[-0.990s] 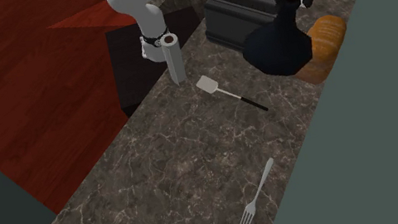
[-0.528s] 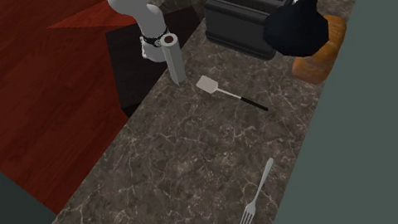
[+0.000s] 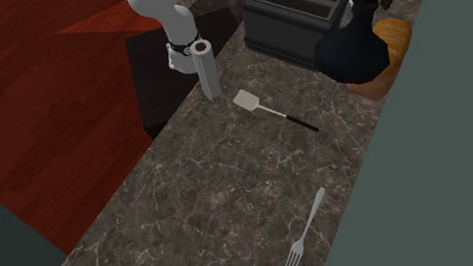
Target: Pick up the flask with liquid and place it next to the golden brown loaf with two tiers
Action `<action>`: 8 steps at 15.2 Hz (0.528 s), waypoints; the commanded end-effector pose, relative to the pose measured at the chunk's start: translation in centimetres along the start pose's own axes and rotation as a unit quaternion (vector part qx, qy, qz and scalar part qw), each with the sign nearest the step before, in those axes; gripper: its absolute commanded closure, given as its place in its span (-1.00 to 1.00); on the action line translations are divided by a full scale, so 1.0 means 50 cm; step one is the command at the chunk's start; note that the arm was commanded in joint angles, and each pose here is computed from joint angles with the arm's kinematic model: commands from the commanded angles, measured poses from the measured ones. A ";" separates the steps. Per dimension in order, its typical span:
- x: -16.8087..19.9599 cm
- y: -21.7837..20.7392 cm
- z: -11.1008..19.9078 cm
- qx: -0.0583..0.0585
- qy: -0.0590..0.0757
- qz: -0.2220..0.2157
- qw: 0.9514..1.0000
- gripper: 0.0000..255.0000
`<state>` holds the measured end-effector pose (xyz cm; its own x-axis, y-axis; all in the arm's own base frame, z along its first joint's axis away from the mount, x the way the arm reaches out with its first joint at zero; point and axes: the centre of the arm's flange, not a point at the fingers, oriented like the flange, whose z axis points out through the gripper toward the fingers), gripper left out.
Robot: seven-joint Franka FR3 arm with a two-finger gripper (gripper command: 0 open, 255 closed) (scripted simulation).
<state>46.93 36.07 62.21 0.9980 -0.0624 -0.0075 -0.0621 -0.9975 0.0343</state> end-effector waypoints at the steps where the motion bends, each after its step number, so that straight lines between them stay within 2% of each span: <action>1: 0.000 0.000 0.018 0.001 0.001 0.000 1.000 1.00; 8: 0.001 -0.003 0.092 0.001 0.001 0.000 1.000 1.00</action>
<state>47.01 36.08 57.97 0.9980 -0.0623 -0.0077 -0.0620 -0.9975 0.0344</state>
